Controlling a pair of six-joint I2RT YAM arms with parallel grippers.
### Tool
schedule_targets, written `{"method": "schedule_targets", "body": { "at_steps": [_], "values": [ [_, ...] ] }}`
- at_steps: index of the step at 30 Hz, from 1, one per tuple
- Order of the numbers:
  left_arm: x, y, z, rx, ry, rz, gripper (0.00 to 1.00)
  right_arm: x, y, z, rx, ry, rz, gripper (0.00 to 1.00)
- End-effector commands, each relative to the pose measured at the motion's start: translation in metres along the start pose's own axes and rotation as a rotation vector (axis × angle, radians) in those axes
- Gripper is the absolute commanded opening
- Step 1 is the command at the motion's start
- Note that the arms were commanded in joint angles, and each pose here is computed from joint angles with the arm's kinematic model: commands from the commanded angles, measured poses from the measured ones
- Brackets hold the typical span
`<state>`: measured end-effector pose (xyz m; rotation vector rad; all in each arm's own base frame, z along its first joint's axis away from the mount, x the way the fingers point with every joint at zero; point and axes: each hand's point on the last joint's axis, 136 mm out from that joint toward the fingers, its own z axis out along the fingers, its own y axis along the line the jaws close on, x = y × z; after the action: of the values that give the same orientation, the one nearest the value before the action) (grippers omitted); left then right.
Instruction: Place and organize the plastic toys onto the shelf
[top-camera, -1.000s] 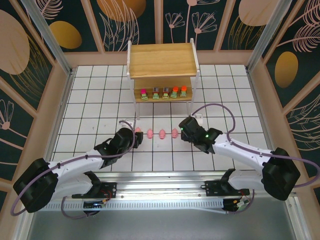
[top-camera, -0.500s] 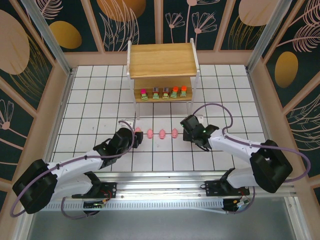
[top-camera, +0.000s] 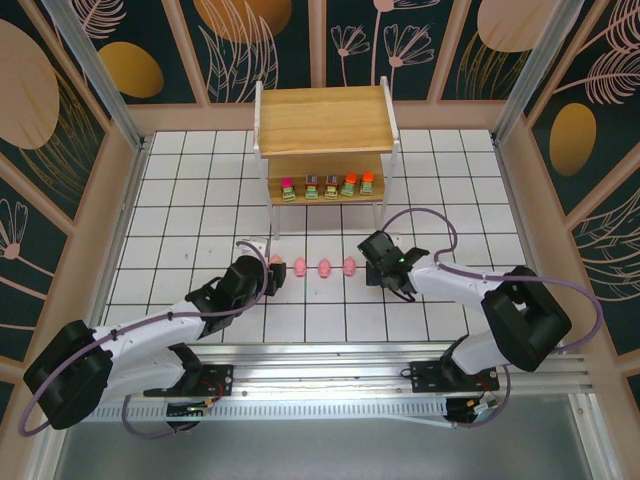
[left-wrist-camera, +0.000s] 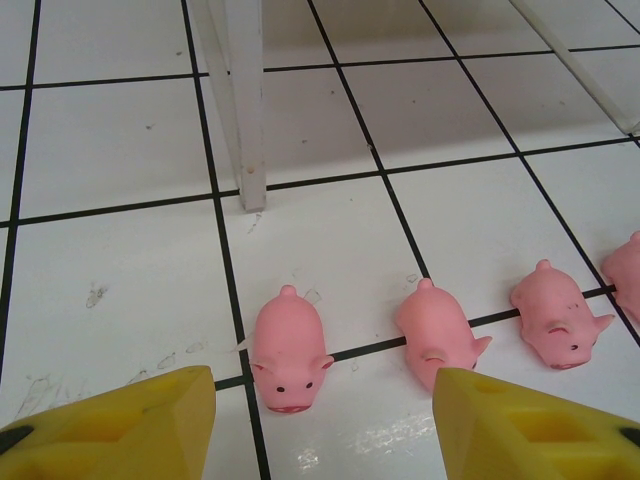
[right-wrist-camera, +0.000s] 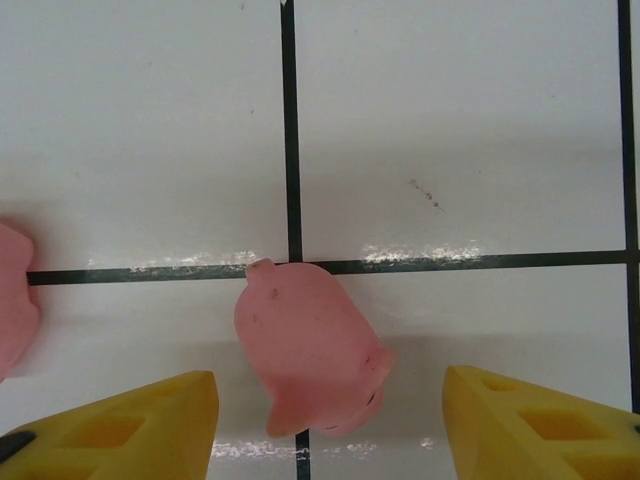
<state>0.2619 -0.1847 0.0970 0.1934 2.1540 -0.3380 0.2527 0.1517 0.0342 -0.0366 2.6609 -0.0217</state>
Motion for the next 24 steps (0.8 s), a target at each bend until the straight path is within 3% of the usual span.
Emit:
{"method": "schedule_targets", "body": {
  "at_steps": [1, 24],
  "values": [
    [-0.0048, 0.0024, -0.0017, -0.003, -0.030, -0.005, 0.60, -0.0046, 0.0018, 0.0031, -0.006, -0.007, -0.019, 0.60],
    [-0.0043, 0.0015, -0.0009, 0.000, -0.025, -0.001, 0.60, -0.0052, 0.0095, 0.0121, -0.051, 0.017, -0.111, 0.55]
  ]
}}
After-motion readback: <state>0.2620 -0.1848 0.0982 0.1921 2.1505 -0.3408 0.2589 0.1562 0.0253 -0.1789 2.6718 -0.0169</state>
